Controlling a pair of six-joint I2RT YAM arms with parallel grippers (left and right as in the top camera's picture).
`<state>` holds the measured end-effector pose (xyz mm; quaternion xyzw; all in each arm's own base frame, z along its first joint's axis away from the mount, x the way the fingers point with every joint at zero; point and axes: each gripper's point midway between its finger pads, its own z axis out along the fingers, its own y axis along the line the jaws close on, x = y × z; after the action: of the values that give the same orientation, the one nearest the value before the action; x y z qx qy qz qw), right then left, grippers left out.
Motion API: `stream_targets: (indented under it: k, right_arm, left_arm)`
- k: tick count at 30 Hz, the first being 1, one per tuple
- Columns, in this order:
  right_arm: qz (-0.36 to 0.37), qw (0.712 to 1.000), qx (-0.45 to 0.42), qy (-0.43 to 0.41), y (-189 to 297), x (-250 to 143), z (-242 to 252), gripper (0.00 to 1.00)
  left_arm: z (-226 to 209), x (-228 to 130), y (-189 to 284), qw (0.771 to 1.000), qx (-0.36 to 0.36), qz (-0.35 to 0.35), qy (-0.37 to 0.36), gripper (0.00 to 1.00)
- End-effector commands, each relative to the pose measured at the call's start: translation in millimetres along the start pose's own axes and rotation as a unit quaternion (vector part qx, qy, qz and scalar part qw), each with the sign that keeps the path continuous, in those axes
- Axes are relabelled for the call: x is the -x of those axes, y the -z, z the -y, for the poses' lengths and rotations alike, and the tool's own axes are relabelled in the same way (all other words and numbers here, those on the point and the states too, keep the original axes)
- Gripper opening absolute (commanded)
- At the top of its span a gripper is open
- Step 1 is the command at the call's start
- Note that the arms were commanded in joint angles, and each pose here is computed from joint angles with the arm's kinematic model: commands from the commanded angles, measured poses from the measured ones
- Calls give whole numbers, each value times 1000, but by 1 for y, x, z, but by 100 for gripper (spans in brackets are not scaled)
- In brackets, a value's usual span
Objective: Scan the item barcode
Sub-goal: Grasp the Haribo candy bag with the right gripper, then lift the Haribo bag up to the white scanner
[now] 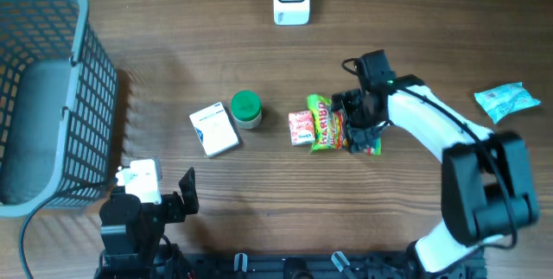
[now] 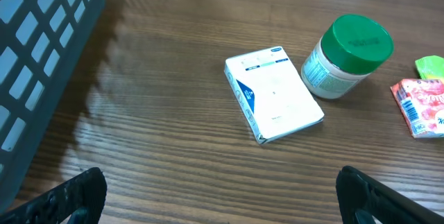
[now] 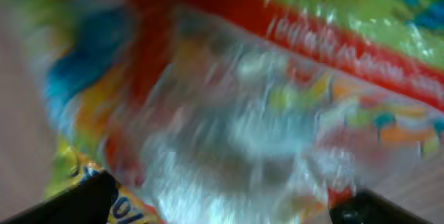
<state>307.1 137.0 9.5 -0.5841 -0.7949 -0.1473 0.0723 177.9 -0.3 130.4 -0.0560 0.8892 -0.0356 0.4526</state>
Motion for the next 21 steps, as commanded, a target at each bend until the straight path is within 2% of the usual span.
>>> stream_targets:
  k: [1, 2, 3, 5, 7, 9, 12, 13, 14, 15, 16, 17, 18, 20, 21]
  right_arm:
    - [8, 999, -41, -16, -23, 7, 15, 47]
    - [25, 998, -48, -11, -25, 14, 17, 31]
    - [39, 998, -52, -2, -25, 19, 19, 7]
    - [42, 997, -39, 41, -26, 21, 12, 4]
    - [18, 990, 4, 141, -20, 12, -10, 4]
    - [-28, 964, 65, 257, -1, -12, -35, 4]
    - [-109, 889, 182, 406, 58, -67, -60, 4]
    - [-128, 830, 253, 481, 97, -95, -65, 4]
    - [-137, 779, 305, 530, 129, -116, -66, 4]
    - [-140, 741, 340, 561, 151, -129, -66, 4]
    - [-136, 683, 387, 604, 179, -145, -64, 4]
    - [-121, 592, 438, 666, 208, -164, -60, 4]
    - [-100, 517, 470, 708, 226, -175, -56, 4]
    - [-11, 349, 506, 789, 249, -192, -50, 4]
    - [31, 276, 509, 815, 251, -197, -50, 4]
  left_arm:
    - [1, -1, -1, 1000, -4, -1, -1, 100]
    - [1, -1, -1, 1000, -4, -1, -1, 100]
    - [1, -1, -1, 1000, -4, -1, -1, 100]
    - [1, -1, -1, 1000, -4, -1, -1, 100]
    - [1, -1, -1, 1000, -4, -1, -1, 100]
    - [1, -1, -1, 1000, -4, -1, -1, 100]
    - [1, -1, -1, 1000, -4, -1, -1, 100]
    - [1, -1, -1, 1000, -4, -1, -1, 100]
    - [1, -1, -1, 1000, -4, -1, -1, 100]
    - [1, -1, -1, 1000, -4, -1, -1, 100]
    - [1, -1, -1, 1000, -4, -1, -1, 100]
    - [1, -1, -1, 1000, -4, -1, -1, 100]
    - [1, -1, -1, 1000, -4, -1, -1, 100]
    - [1, -1, -1, 1000, -4, -1, -1, 100]
    - [1, -1, -1, 1000, -4, -1, -1, 100]
